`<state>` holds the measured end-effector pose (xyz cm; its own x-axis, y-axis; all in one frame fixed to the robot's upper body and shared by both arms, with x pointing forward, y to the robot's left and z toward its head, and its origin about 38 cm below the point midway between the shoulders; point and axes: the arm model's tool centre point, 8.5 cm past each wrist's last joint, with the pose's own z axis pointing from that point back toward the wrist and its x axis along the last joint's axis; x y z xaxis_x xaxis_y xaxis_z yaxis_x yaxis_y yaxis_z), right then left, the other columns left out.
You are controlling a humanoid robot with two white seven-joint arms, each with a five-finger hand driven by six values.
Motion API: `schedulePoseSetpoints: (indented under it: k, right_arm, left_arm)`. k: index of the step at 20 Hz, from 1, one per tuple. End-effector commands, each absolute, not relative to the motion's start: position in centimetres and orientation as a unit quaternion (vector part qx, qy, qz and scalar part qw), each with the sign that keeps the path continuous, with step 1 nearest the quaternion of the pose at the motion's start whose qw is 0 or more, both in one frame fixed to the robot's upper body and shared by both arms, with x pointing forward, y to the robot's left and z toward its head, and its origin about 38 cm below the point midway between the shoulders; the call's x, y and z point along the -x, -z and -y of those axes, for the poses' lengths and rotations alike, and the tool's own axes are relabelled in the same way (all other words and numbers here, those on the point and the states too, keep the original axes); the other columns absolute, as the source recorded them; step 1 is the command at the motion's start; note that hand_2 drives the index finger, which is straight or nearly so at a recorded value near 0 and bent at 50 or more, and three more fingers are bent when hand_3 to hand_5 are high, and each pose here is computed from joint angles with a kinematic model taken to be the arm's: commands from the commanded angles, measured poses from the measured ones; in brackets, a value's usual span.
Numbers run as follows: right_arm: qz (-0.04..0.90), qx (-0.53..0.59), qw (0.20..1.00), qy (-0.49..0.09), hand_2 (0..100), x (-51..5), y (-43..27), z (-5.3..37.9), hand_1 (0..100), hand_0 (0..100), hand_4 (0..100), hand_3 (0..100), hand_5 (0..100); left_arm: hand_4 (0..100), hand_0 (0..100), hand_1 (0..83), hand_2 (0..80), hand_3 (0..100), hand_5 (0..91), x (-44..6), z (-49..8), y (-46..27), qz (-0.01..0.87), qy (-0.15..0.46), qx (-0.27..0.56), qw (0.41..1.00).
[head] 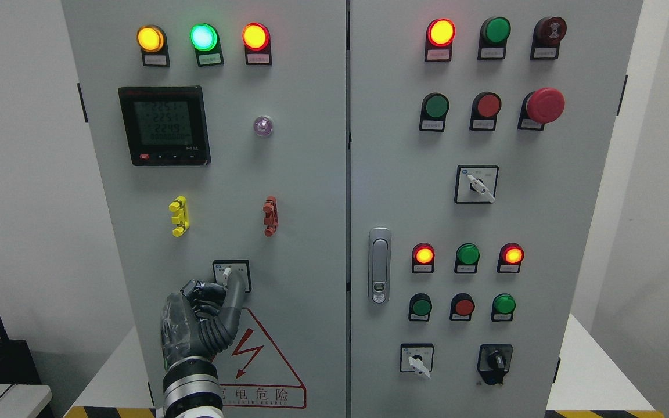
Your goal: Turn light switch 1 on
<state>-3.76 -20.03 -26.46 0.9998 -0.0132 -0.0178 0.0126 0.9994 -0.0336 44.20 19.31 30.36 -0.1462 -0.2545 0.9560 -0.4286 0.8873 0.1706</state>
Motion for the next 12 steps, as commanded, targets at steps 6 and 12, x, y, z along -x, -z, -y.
schedulePoseSetpoints:
  k: [6, 12]
  right_arm:
    - [-0.009, 0.016, 1.000, 0.010, 0, 3.77, 26.46, 20.00, 39, 12, 0, 0, 0]
    - [-0.009, 0.016, 1.000, 0.010, 0, 3.77, 26.46, 20.00, 39, 12, 0, 0, 0]
  left_arm:
    - [79, 45, 40.8, 62.8, 77, 70.6, -44.22, -19.04, -30.35, 0.755, -0.067, -0.223, 0.613]
    - [79, 48, 36.7, 63.0, 77, 71.1, -44.24, -19.05, -30.33, 0.755, -0.066, -0.222, 0.614]
